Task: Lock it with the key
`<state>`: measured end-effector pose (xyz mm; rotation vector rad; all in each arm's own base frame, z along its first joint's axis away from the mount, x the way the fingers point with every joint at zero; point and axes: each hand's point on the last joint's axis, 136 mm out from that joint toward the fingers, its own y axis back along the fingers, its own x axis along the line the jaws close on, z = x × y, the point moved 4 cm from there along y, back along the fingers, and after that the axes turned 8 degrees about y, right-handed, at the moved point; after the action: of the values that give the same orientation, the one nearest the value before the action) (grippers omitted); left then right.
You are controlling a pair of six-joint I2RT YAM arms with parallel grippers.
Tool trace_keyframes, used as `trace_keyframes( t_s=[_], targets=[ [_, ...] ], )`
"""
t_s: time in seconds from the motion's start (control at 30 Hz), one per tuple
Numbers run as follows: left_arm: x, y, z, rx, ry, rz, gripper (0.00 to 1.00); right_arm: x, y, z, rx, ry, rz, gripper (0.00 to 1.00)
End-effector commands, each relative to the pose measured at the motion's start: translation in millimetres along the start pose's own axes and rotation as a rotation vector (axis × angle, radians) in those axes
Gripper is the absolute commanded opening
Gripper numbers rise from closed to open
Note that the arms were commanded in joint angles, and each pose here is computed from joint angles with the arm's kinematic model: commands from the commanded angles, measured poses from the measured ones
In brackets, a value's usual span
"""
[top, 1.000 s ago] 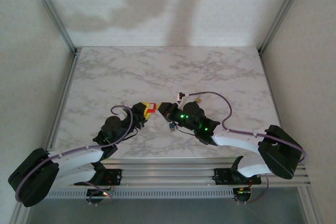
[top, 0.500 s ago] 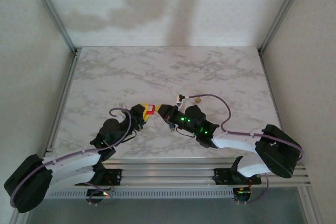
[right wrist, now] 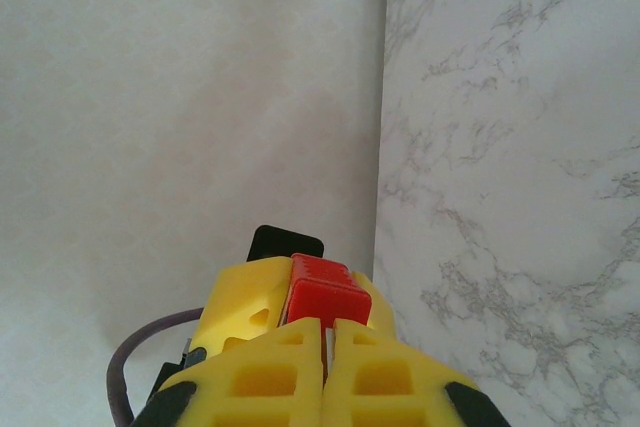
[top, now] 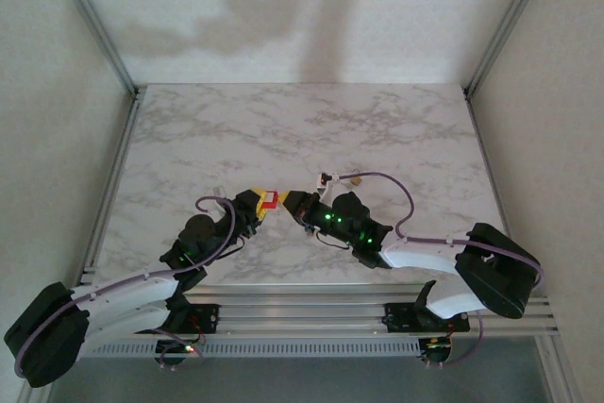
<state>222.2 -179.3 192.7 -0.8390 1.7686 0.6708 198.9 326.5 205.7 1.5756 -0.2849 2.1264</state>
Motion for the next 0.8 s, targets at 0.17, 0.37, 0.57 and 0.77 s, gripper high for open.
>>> trace_keyframes(
  t_s=[0.17,0.37,0.57,0.77],
  targets=[
    [4,9,33,-0.209,0.017,-0.012,0.00,-17,10,-2,-0.028,0.048,-0.042,0.00],
    [5,12,38,-0.251,0.014,-0.002,0.00,-16,14,-6,-0.026,0.042,-0.039,0.00],
    [5,14,43,-0.285,0.016,-0.006,0.00,-15,16,-12,-0.023,0.045,-0.039,0.00],
    [6,15,45,-0.304,0.015,-0.005,0.00,-15,19,-11,-0.034,0.044,-0.039,0.00]
  ],
)
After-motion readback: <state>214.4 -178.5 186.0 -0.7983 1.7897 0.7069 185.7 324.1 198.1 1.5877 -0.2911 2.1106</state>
